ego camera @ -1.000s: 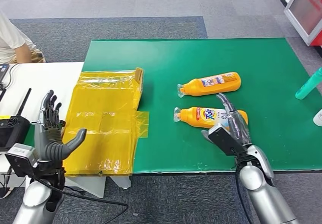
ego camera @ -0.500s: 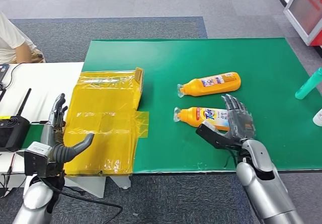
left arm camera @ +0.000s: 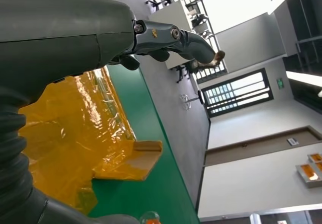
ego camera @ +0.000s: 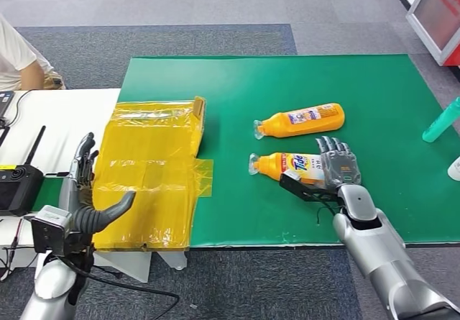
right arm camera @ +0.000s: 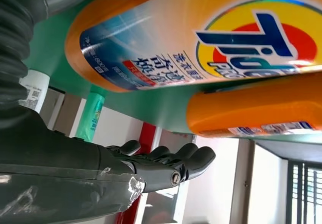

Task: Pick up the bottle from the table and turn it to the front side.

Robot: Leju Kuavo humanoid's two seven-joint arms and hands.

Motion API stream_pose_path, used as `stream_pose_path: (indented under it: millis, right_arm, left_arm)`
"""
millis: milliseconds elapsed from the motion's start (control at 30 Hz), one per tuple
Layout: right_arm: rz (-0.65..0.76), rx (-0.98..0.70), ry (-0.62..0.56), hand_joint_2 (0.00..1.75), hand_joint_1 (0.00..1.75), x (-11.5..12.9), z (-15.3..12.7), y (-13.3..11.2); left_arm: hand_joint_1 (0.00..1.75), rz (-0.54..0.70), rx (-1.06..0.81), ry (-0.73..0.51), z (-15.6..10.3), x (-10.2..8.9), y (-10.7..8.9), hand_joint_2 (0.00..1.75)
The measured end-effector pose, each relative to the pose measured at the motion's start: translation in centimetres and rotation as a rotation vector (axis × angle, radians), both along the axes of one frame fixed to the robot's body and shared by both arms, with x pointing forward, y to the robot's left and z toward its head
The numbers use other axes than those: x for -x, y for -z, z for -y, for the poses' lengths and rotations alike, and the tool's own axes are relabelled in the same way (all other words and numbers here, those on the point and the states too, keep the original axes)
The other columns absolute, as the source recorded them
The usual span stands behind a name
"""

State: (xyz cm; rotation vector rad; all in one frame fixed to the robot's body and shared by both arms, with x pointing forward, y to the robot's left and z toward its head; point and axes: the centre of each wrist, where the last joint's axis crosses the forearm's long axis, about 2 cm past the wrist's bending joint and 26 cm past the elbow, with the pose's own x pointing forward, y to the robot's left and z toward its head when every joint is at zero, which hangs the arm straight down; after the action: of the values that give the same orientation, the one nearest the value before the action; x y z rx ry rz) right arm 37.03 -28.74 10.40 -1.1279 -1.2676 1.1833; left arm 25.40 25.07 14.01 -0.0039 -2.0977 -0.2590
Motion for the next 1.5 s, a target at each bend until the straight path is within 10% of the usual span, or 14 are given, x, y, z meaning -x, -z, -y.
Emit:
stream_pose_path:
  millis: [567,1167,1333,1500]
  right_arm:
    - [-0.352,0.301,0.069,1.75,0.00,-4.9,1.2,-2.0]
    - [-0.402,0.357,0.002,1.75,0.00,-5.9,1.1,-2.8]
    - [-0.390,0.336,-0.061,1.75,1.75,-6.4,0.4,-3.6]
    - [-0.387,0.284,-0.106,1.75,1.75,-6.5,0.1,-3.6]
  left_arm:
    - [0.00,0.071,0.058,-0.008,-1.0,0.2,-0.8,1.75]
    - [0.00,0.093,0.073,-0.006,-1.4,0.2,-0.9,1.75]
    - [0.00,0.104,0.086,0.001,-1.4,0.2,-0.9,1.75]
    - [0.00,0.107,0.096,0.000,-1.5,0.3,-0.8,1.75]
